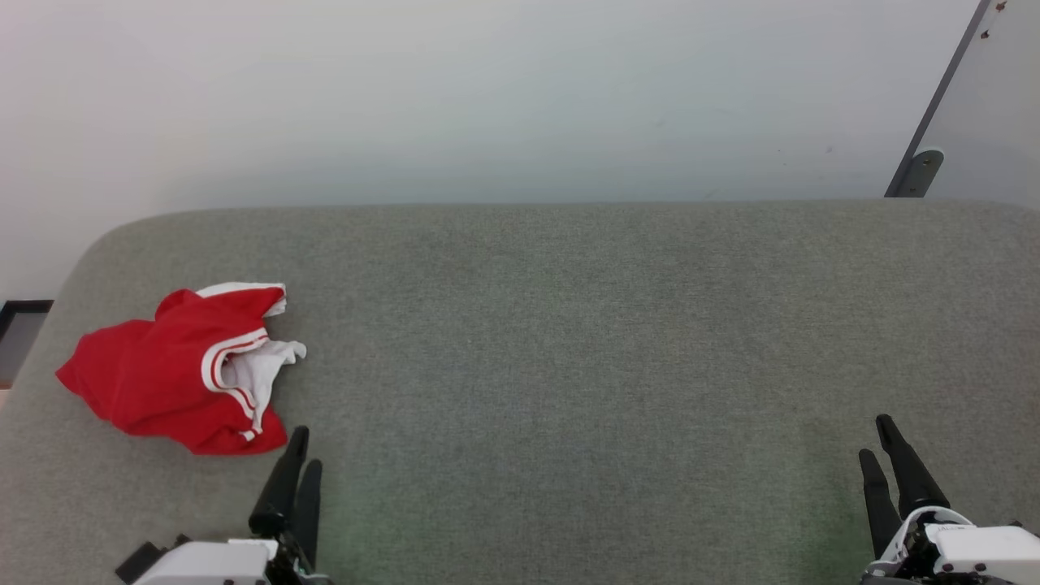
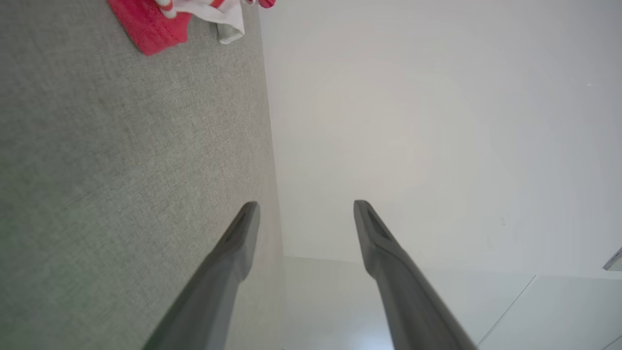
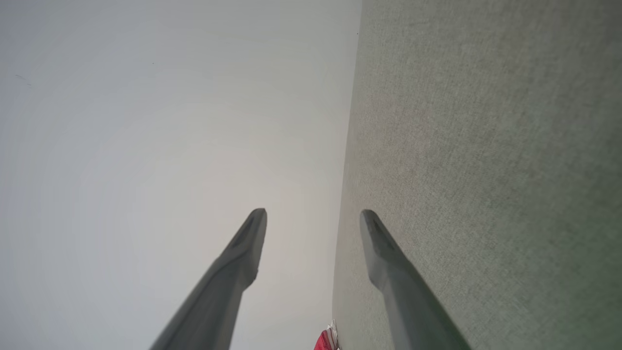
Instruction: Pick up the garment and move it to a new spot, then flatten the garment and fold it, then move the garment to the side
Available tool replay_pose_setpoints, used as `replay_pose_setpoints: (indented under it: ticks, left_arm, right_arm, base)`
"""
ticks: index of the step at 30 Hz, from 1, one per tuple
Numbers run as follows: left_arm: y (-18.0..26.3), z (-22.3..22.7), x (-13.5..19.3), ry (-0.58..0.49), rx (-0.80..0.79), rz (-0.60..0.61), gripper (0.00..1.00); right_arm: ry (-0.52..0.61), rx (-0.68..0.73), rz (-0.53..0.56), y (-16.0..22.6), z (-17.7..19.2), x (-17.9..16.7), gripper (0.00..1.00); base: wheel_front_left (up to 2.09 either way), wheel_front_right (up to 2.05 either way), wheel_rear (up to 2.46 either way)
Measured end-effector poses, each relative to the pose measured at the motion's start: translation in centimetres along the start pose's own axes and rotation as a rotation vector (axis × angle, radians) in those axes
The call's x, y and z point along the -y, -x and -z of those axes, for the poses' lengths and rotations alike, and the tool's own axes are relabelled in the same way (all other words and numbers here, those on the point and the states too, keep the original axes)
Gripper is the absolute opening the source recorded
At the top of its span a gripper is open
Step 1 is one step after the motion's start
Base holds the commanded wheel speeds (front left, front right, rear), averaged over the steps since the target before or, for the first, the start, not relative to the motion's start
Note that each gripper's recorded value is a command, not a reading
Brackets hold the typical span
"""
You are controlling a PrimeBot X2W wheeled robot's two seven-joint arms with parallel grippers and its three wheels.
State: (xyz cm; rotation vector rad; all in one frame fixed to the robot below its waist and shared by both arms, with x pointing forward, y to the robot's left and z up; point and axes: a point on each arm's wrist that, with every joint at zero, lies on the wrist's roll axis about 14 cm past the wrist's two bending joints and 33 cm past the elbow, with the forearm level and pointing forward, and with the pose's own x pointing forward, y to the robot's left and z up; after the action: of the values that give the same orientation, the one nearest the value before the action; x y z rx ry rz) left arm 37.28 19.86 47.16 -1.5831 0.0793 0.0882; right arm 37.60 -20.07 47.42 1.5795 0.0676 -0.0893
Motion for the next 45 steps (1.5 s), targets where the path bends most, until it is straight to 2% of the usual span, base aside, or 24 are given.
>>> replay_pose_setpoints:
  ticks: [5,9,10,13,15,36,45]
  left_arm:
    - [-0.4,-0.7,0.8,-0.055,0.01,0.017,1.0]
    - [-0.7,-1.2,1.3,-0.129,0.022,0.027,1.0]
    - [-1.2,-1.9,1.9,-0.294,0.033,0.027,1.0]
    - [-1.2,-1.9,1.9,-0.294,0.033,0.027,1.0]
    - [-1.4,-2.1,2.3,-0.368,0.039,0.036,1.0]
    - [-1.5,-2.8,4.4,-0.904,0.069,0.088,1.0]
    - [-1.8,-2.4,5.0,-1.05,0.068,0.117,1.0]
  right_arm:
    - [0.026,0.001,-0.01,-0.7,0.4,-0.5,1.0]
    - [0.093,0.0,-0.019,-1.4,0.5,-1.1,1.0]
    - [0.266,-0.002,-0.042,-2.2,0.8,-2.2,1.0]
    - [0.266,-0.002,-0.042,-2.2,0.8,-2.2,1.0]
    - [0.354,0.003,-0.05,-2.4,0.7,-2.5,1.0]
    - [0.84,0.017,-0.095,-3.6,1.5,-4.1,1.0]
    - [1.023,0.022,-0.116,-3.9,1.8,-4.6,1.0]
  base:
    - [0.0,0.0,0.0]
    - [0.0,0.0,0.0]
    - [0.0,0.0,0.0]
    - [0.0,0.0,0.0]
    - [0.0,0.0,0.0]
    - [0.0,0.0,0.0]
    - [0.0,0.0,0.0]
